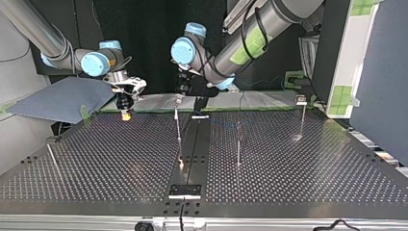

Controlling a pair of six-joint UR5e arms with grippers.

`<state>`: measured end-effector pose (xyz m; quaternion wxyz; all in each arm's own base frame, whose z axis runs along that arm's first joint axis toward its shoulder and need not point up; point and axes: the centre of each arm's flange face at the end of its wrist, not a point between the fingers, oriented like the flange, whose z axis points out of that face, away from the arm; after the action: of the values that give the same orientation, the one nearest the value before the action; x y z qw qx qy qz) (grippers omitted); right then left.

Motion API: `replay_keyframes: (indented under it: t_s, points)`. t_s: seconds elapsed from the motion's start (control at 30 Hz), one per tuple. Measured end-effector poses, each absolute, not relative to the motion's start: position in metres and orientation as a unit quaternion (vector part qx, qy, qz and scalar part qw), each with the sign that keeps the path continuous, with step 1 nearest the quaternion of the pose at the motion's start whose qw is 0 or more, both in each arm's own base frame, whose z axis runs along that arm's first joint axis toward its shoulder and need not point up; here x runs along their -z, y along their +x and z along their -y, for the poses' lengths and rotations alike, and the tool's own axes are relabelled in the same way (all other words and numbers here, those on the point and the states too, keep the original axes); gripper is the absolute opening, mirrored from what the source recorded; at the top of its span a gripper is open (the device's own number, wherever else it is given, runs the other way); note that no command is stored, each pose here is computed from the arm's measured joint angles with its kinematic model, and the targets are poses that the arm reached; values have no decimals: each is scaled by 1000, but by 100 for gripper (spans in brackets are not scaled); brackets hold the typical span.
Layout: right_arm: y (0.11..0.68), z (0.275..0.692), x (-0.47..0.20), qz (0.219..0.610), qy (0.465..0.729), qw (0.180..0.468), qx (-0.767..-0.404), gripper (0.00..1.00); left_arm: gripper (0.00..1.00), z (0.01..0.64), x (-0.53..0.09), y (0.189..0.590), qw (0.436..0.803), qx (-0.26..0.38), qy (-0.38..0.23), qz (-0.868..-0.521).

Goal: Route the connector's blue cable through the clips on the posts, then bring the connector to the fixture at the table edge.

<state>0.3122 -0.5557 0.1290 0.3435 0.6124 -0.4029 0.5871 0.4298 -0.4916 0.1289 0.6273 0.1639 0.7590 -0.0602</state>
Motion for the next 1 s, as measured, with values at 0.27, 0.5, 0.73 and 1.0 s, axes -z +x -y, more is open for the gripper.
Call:
replay_keyframes:
  t_s: [0.27, 0.5, 0.73, 1.0]
  points:
    - [312, 556, -128, 403, 613, 343, -587, 0, 100, 490, -130, 427, 626, 51, 159, -761]
    - [312, 555, -127, 403, 614, 341, -587, 0, 100, 491, -143, 403, 630, 60, 156, -759]
    - [312, 556, -127, 405, 612, 338, -589, 0, 100, 491, -161, 377, 642, 97, 135, -749]
    - [309, 557, -127, 409, 609, 337, -590, 0, 100, 482, -177, 354, 645, 127, 111, -745]
